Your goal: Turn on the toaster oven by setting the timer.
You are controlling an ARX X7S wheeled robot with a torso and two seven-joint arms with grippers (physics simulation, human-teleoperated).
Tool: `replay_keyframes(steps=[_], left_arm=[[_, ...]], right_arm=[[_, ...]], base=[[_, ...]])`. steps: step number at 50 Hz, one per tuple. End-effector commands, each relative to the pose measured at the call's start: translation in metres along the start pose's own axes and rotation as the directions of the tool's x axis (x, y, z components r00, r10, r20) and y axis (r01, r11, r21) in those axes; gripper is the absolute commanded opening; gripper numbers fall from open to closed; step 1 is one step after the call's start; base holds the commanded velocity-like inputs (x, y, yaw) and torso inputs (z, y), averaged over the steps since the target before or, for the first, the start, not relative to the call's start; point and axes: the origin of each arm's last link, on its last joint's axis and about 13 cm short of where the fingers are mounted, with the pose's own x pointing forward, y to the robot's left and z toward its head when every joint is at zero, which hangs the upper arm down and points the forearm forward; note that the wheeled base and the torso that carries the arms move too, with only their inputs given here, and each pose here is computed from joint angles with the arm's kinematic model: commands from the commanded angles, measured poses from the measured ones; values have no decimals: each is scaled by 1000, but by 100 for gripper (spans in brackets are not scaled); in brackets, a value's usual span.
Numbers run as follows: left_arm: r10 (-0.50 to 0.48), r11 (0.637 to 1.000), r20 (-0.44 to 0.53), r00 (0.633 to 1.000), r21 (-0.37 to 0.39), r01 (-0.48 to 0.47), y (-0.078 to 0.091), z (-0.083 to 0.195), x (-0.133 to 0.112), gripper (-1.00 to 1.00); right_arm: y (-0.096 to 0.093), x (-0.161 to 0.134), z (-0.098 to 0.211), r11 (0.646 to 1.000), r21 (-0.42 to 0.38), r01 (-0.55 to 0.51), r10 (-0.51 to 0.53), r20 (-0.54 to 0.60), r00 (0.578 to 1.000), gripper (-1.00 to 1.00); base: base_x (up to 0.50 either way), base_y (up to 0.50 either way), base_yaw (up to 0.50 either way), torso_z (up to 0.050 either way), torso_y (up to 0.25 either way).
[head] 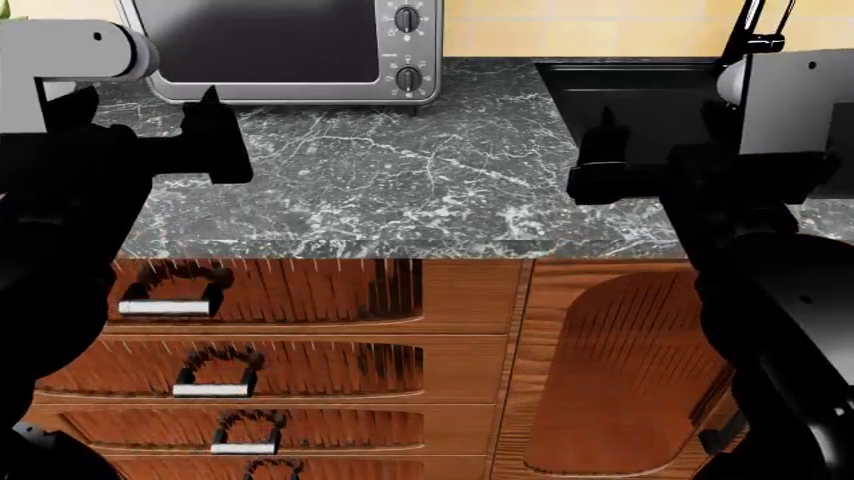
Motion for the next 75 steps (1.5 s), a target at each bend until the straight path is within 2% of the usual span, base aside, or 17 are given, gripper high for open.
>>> replay_keyframes(steps=[1, 2, 33, 34, 49, 75], left_arm=[[7, 1000, 8, 1000, -13, -7, -1, -5, -3, 100], [8, 1000, 53, 999, 26, -10, -3, -14, -10, 100], [16, 999, 58, 998, 32, -17, -3, -14, -10, 100], [16, 999, 58, 998, 32, -18, -3, -14, -10, 100], [17, 999, 61, 998, 33, -19, -2, -13, -9, 100], [13, 999, 62, 998, 32, -15, -3, -13, -10, 100]], right_arm=[[0, -1, -3, 1000, 8, 6, -6, 2, 1000, 100], [1, -6, -13, 1000, 24, 7, -8, 37, 999, 100], [2, -5, -16, 1000, -1, -16, 16, 45, 999, 100], [2, -4, -16, 999, 28, -28, 27, 33, 999, 100], [1, -4, -16, 999, 30, -25, 24, 41, 999, 100], [2, -5, -16, 999, 22, -29, 27, 51, 998, 100]], base=[[0, 0, 0, 0, 0], [0, 0, 0, 0, 0], [0, 0, 0, 0, 0], [254, 117, 0, 0, 0], [496, 296, 0, 0, 0], [500, 32, 0, 0, 1]])
